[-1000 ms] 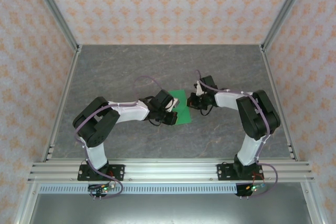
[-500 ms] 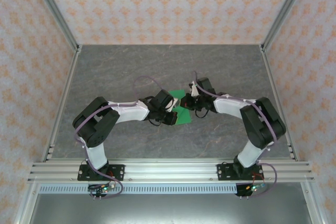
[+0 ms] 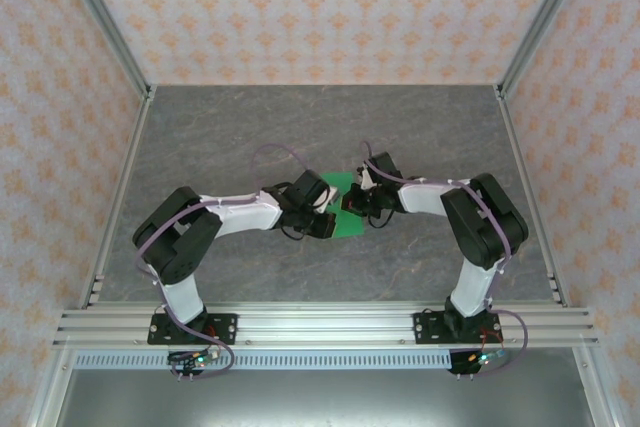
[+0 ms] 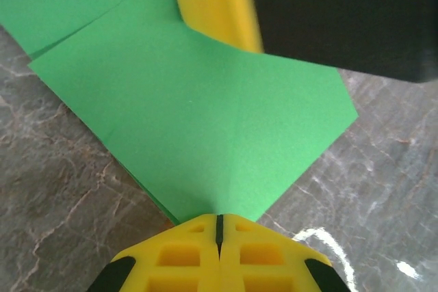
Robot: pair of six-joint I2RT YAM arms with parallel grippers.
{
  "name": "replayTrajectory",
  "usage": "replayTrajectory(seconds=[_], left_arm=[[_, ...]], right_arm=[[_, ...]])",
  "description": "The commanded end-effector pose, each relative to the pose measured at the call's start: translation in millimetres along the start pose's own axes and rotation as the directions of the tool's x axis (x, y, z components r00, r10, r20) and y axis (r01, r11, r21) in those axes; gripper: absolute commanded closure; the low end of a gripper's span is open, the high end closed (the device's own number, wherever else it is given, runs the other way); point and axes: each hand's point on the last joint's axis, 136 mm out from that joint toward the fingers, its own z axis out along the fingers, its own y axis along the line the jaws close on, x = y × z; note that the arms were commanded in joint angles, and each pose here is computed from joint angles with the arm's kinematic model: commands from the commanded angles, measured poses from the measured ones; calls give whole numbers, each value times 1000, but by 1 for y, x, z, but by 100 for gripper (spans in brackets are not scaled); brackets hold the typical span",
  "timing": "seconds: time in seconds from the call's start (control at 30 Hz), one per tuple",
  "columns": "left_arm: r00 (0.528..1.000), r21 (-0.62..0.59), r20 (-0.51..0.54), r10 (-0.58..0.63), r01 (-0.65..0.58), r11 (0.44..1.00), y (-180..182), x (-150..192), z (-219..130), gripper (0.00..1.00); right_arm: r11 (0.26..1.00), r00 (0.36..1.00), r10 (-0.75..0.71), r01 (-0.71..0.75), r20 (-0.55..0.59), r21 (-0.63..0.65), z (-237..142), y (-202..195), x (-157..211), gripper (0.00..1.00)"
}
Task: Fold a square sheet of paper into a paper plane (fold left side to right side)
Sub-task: Fold the triangle a second time at the center of the table.
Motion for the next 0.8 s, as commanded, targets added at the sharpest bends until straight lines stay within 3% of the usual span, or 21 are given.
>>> replayTrajectory(seconds=[0.0, 0.5, 0.77], left_arm=[[999, 70, 33, -5, 3, 998, -21, -19, -17, 96], [999, 119, 21, -49, 46, 992, -15, -35, 17, 97], [999, 80, -6, -47, 48, 996, -5, -26, 21, 98]], right_arm=[[990, 998, 37, -30, -55, 136, 6, -34, 16, 95], [992, 997, 42, -33, -68, 124, 9, -33, 17, 95], [990, 997, 42, -32, -72, 135, 8, -34, 18, 95]])
